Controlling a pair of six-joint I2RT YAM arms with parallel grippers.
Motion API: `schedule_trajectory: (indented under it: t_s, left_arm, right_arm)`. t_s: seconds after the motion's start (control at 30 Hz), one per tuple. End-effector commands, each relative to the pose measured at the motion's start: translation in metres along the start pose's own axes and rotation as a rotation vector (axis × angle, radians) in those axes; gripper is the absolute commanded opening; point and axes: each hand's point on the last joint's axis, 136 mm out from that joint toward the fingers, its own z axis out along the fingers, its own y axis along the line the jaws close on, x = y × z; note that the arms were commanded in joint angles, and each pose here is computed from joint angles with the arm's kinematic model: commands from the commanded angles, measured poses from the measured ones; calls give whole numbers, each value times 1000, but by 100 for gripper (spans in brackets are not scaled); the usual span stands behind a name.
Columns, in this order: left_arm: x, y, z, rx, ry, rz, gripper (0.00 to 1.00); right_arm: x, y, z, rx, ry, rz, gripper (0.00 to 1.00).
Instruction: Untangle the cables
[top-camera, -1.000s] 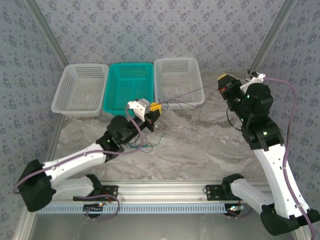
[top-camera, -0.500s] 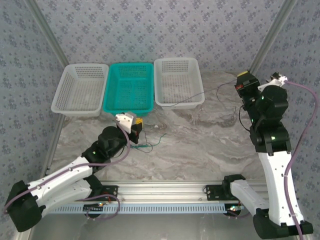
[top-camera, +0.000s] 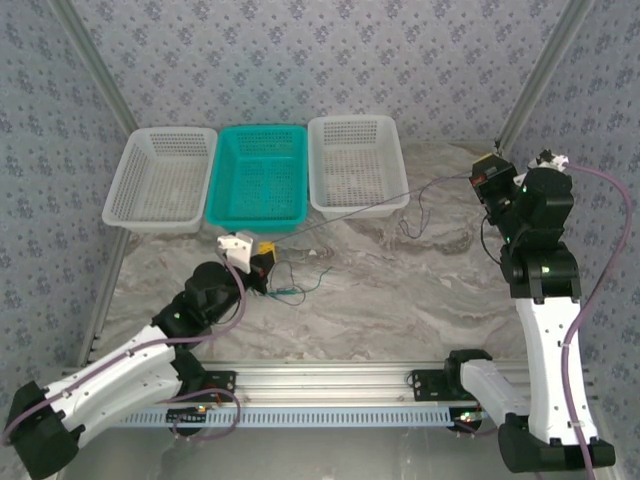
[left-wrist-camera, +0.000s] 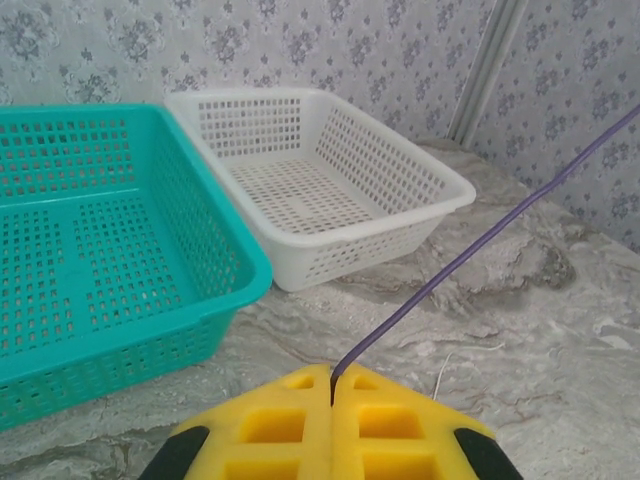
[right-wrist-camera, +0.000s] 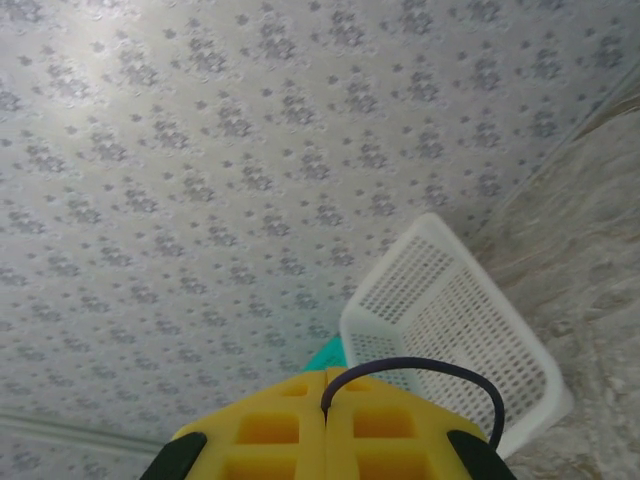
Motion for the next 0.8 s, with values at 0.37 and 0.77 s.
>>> schedule_trajectory:
  t_s: [0.37, 0.77]
  left_arm:
    - [14, 12, -2, -47, 61, 37, 56]
    - [1, 7, -11, -16, 45, 39, 99]
  right_arm:
    - [20, 107, -3, -353, 160, -221, 0]
    - [-33, 171, -7, -411, -19, -296, 0]
